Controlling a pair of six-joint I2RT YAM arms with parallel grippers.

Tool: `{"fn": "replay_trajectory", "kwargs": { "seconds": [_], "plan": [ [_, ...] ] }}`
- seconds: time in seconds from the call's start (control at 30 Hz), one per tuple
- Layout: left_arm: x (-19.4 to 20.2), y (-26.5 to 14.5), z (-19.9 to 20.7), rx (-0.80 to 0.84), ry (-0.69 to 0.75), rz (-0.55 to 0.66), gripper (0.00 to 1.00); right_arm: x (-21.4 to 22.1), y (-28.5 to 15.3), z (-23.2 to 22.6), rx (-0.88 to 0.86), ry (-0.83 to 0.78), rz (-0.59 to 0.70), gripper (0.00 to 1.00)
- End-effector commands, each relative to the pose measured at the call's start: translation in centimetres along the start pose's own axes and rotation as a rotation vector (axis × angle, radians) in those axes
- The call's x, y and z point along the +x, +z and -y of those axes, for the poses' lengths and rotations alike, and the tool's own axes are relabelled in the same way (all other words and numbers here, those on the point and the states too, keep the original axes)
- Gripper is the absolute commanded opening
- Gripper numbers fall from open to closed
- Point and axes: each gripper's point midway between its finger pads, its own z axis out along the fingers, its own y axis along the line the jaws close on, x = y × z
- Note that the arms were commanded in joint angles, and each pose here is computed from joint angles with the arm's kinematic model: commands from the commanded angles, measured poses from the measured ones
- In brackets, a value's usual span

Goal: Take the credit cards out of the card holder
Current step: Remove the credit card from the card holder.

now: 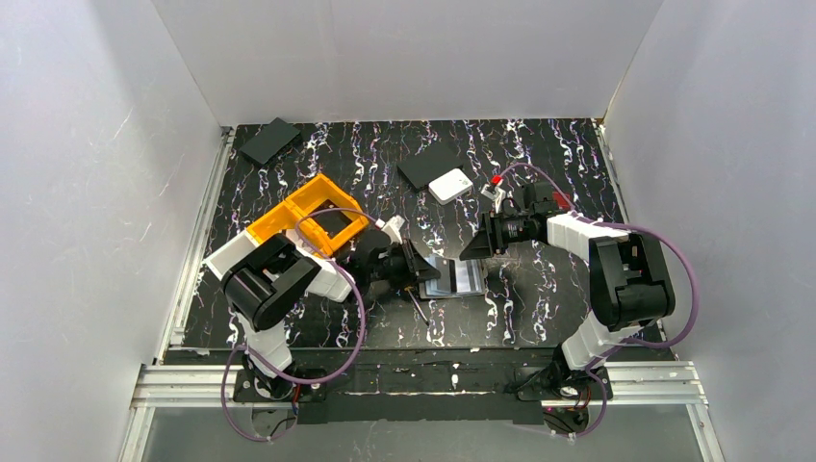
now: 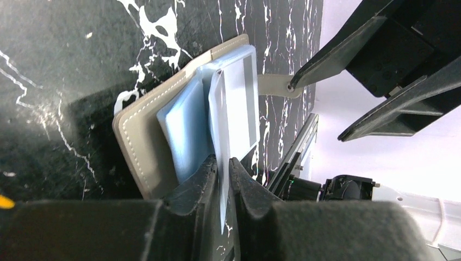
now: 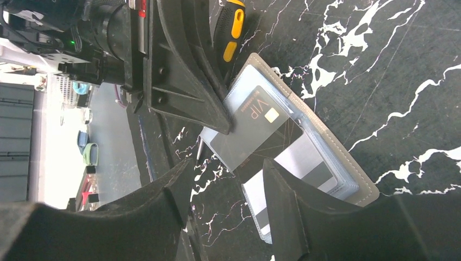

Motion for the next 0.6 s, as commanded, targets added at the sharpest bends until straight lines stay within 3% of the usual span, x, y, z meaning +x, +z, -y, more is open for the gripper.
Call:
{"fn": "replay_trajectory", "kwargs": {
  "seconds": [0.0, 0.27, 0.43, 0.57],
  "plan": [
    [-0.2, 0.6, -0.2, -0.050, 0.014, -0.020, 0.15, 0.5, 0.2, 0.7, 0.006, 0.011, -0.005, 0.59],
    [-0.1, 1.2, -0.9, -0.100, 0.018, -0.056, 0.19, 0.6, 0.2, 0.9, 0.010, 0.017, -0.009, 0.59],
    [-0.1, 1.5, -0.8, -0.098, 0.018, -0.067, 0.00, 0.7, 0.2, 0.9, 0.008, 0.020, -0.012, 0.59],
    [-0.5, 0.7, 0.2, -0.075, 0.046, -0.043, 0.00, 0.9, 0.3, 0.8, 0.001, 0.027, -0.015, 0.60]
  ]
}}
